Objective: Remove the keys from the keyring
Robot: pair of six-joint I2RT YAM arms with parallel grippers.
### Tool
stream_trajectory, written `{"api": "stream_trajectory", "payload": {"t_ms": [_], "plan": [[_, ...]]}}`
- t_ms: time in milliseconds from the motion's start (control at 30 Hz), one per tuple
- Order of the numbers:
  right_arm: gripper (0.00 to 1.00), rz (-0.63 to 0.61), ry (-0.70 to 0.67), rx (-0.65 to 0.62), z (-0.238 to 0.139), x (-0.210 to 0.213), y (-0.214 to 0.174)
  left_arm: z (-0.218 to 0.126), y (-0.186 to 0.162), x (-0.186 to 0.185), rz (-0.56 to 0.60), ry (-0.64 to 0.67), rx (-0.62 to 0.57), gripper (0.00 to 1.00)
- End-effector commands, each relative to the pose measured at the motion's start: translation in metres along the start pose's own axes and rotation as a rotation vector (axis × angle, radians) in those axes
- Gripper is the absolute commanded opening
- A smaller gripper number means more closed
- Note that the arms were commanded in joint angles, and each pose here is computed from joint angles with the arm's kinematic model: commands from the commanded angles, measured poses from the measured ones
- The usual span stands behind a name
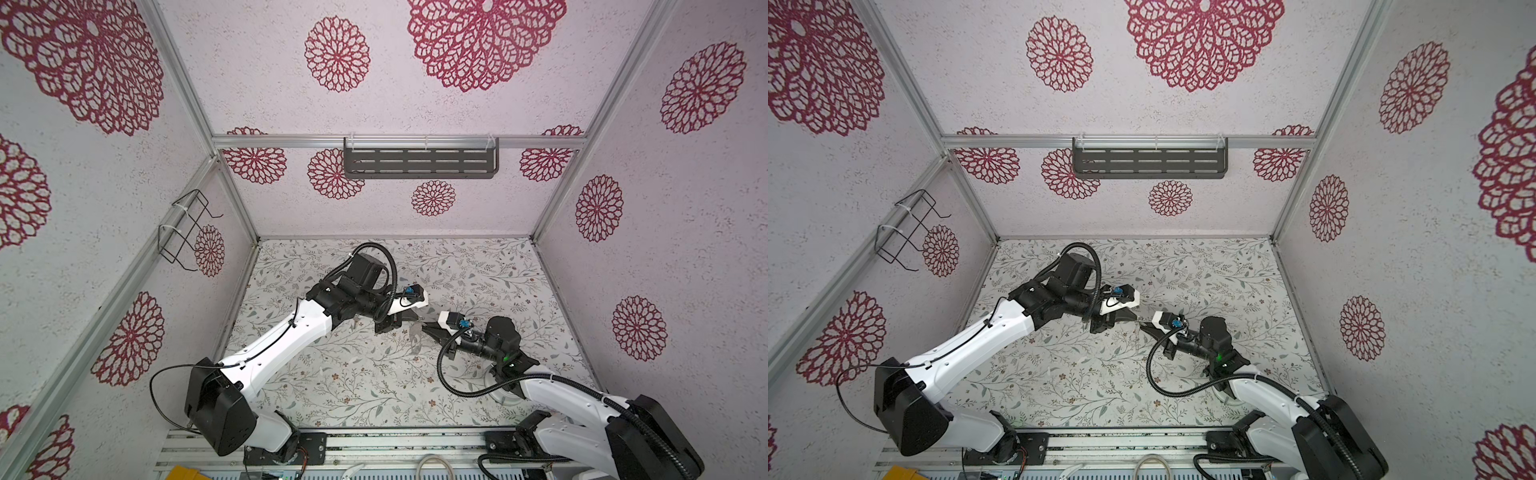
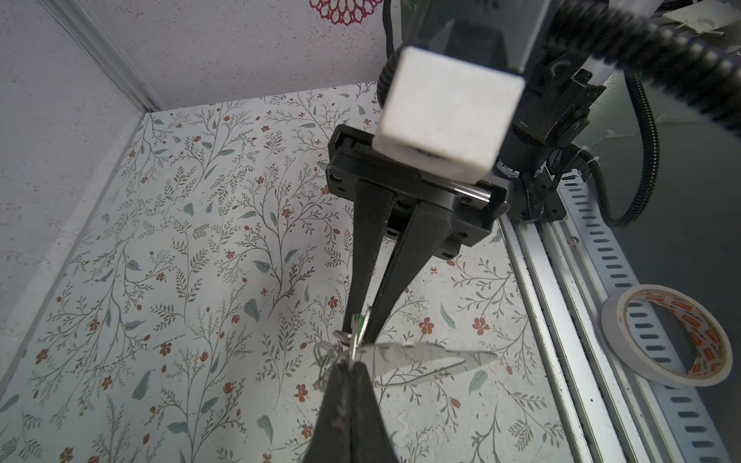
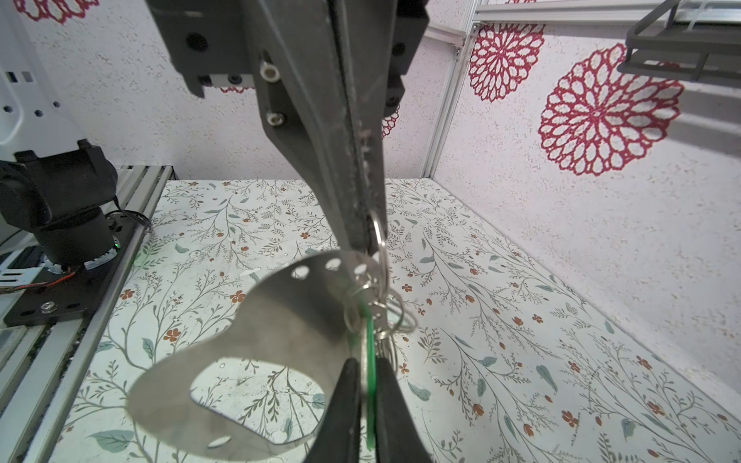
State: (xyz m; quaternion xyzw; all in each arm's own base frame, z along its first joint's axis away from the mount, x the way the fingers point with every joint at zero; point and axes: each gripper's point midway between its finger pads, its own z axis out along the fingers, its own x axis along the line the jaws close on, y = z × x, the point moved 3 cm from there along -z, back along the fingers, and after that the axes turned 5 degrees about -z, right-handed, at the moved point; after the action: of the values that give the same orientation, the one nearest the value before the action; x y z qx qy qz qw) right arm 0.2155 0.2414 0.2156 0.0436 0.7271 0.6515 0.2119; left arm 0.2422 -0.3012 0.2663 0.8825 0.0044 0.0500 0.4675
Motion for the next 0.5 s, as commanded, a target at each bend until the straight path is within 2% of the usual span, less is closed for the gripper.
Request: {"api": "stream_trajectory", "payload": {"t_ms": [0, 200, 467], "plan": [[0.06, -0.035, -0.020, -0.079, 0.001, -0.006, 0.024, -0.006, 0.014, 0.001, 0.043, 0.048, -0.056, 0.00], [0.00, -0.019, -0.030, -0.042, 0.002, -0.009, 0.020, -0.006, 0.014, 0.006, 0.091, 0.171, -0.066, 0.00], [0.00, -0.046, -0.094, 0.036, 0.003, -0.020, 0.013, -0.011, 0.017, 0.013, 0.171, 0.366, -0.098, 0.00]]}}
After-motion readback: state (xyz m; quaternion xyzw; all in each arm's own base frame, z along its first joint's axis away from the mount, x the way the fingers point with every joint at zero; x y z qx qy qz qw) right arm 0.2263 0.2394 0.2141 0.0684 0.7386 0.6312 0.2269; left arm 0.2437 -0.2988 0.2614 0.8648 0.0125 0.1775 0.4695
